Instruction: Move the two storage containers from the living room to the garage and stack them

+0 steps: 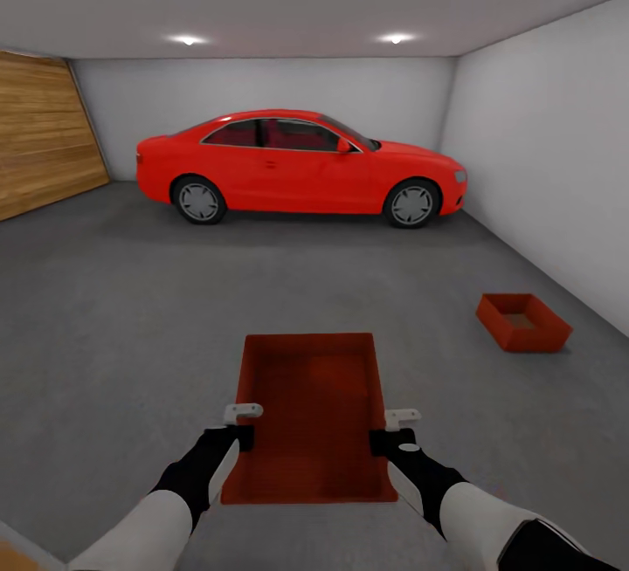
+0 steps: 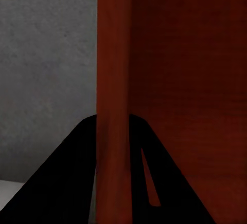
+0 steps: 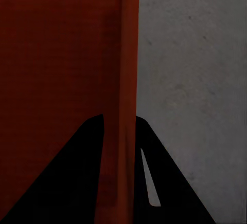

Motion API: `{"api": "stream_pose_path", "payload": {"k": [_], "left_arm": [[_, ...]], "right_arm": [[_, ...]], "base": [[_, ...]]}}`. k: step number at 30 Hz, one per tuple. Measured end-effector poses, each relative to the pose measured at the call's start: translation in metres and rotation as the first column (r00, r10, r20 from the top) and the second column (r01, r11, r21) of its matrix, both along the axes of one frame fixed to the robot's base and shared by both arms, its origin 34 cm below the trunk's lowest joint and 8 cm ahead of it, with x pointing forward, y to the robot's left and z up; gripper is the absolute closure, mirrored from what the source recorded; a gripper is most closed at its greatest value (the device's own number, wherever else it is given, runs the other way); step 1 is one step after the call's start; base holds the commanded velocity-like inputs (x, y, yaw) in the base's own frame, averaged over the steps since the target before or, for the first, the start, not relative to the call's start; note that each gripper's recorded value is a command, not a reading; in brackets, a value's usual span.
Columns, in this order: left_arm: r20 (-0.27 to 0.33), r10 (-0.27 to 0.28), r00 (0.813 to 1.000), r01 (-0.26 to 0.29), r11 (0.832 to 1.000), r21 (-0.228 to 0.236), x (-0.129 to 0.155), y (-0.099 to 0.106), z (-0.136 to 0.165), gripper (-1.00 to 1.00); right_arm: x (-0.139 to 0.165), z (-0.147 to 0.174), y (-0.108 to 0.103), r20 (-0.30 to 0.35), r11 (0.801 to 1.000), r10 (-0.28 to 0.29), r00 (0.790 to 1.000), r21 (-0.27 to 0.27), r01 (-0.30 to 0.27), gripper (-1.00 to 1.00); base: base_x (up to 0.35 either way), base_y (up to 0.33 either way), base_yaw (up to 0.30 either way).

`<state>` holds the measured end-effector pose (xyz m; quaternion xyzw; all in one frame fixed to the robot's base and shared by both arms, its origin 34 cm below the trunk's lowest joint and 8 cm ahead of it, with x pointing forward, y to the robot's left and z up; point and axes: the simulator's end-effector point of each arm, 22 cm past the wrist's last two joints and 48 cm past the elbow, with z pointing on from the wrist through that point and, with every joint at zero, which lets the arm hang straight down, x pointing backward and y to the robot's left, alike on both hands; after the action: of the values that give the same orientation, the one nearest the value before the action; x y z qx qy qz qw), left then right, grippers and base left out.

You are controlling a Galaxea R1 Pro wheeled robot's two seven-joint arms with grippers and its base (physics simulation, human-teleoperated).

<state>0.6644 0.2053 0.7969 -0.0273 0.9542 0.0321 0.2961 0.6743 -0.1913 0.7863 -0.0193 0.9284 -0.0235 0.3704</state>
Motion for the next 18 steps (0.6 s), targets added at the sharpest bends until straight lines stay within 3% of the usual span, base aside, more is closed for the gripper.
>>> {"api": "stream_pose_path", "payload": {"k": [18], "left_arm": [[0.000, 0.000, 1.000, 0.000, 1.000, 0.000, 0.0000, 0.0001, 0.0001, 1.00]], "right_arm": [[0.0000, 0.0000, 0.0001, 0.000, 1.000, 0.000, 1.000, 0.000, 0.000, 1.00]], "base": [[0.322, 0.000, 0.000]]}}
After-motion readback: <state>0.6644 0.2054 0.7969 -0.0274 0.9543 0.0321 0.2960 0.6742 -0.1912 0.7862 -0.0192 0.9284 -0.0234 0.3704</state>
